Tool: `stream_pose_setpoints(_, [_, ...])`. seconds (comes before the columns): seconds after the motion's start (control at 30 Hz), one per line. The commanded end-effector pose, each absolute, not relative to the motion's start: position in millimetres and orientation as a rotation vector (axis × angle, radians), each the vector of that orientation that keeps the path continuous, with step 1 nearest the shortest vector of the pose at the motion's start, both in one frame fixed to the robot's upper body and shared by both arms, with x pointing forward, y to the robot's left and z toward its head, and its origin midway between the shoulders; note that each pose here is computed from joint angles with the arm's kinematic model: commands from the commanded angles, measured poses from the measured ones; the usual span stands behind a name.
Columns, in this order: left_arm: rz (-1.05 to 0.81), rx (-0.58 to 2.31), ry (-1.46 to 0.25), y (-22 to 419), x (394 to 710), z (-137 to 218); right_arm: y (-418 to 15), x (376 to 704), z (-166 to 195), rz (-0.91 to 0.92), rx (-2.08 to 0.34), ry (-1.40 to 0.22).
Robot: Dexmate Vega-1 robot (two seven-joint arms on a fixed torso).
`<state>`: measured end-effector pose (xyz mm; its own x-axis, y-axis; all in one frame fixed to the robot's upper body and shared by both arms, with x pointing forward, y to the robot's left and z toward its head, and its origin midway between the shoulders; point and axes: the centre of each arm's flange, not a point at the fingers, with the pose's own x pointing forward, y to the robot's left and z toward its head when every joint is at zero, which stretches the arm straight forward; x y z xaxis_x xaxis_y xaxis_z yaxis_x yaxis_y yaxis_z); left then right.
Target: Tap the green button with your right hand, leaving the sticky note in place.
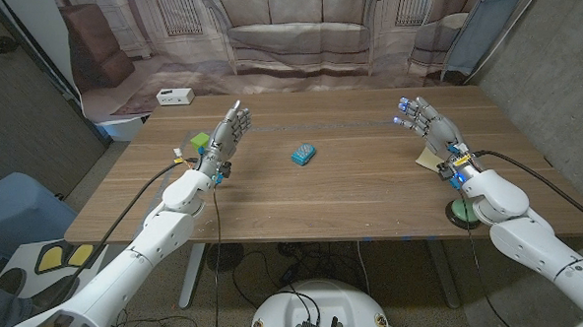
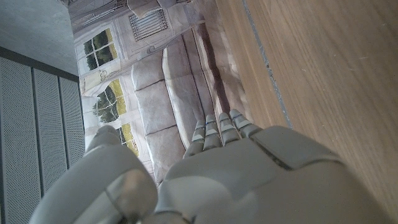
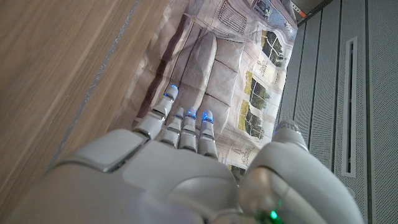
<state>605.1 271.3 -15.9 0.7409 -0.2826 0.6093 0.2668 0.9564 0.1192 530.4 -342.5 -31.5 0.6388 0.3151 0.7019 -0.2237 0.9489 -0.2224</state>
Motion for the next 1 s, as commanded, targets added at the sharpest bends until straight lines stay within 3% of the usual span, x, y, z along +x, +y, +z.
stream_pose_setpoints(0.03, [-0.293, 0.036, -0.673, 270, 599, -17, -350, 512, -40, 0.293, -0.127, -0.827])
stream_pose_setpoints(1.0, [-0.319, 0.018, -0.664, 260, 598, -16, -374, 476, -65, 0.22, -0.118, -0.822])
